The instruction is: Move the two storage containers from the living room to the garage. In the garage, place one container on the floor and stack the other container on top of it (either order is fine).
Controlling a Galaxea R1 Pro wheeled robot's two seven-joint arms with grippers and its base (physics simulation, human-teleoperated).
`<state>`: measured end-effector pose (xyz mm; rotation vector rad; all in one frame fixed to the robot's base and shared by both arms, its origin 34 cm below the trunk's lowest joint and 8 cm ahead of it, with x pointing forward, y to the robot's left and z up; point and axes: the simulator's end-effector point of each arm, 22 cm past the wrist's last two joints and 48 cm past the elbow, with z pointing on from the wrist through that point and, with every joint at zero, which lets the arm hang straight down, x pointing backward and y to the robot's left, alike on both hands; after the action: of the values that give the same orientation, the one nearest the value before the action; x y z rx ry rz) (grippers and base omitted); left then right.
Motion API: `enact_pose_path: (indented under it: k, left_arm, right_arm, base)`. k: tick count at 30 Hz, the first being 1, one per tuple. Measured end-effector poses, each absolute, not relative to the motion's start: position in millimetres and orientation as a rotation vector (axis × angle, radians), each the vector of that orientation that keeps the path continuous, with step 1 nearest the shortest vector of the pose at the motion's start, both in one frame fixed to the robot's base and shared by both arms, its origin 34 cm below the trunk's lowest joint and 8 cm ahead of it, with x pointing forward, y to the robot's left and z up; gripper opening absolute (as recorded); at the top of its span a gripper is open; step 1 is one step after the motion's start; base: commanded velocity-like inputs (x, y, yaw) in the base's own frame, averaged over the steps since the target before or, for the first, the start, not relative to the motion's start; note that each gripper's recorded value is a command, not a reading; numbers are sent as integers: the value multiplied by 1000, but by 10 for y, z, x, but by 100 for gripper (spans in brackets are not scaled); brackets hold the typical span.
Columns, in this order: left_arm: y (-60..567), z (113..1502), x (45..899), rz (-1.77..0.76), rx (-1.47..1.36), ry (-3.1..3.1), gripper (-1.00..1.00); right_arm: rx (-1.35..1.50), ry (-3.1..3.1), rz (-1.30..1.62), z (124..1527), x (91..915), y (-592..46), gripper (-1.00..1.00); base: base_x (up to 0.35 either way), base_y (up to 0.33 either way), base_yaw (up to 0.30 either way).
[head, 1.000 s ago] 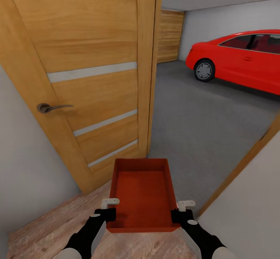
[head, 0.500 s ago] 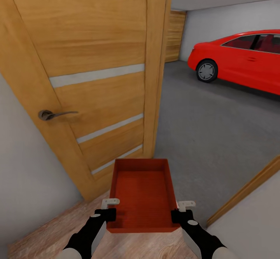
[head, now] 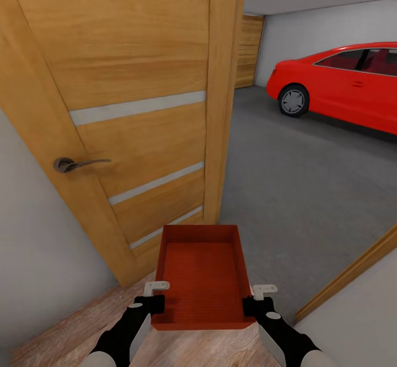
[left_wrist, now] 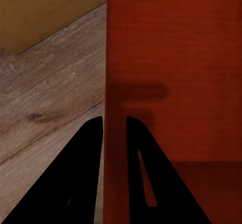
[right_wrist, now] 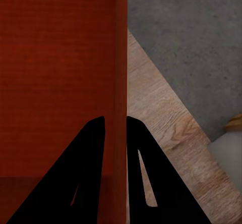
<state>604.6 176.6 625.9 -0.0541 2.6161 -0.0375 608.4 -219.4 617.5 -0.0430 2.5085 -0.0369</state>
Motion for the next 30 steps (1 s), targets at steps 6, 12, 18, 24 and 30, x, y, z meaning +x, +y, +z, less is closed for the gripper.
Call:
enact_pose_path:
  k: [6, 12, 18, 24, 30]
  left_arm:
    - [1763, 6258, 6045, -39, -56, 2616, -100]
    - [1764, 6259, 6047, -38, -56, 2616, -100]
    - [1764, 6261, 6049, -38, -56, 2615, -100]
    - [1765, 6262, 6051, -39, -56, 2615, -100]
    - [1765, 6261, 6049, -39, -57, 2615, -100]
  right_arm:
    - [-43, 2509, -37, 6178, 6087, -2197, -100]
    - [-43, 2509, -37, 6180, 6089, -2196, -100]
    - [-43, 2508, -38, 6182, 6092, -2196, -100]
    - [-43, 2507, -38, 6184, 6094, -2195, -100]
    - [-43, 2508, -38, 6182, 6092, -2195, -100]
  base:
    - [0, 0, -99]
    - [0, 0, -221]
    - [0, 0, -207]
    - [0, 0, -173]
    - [0, 0, -138]
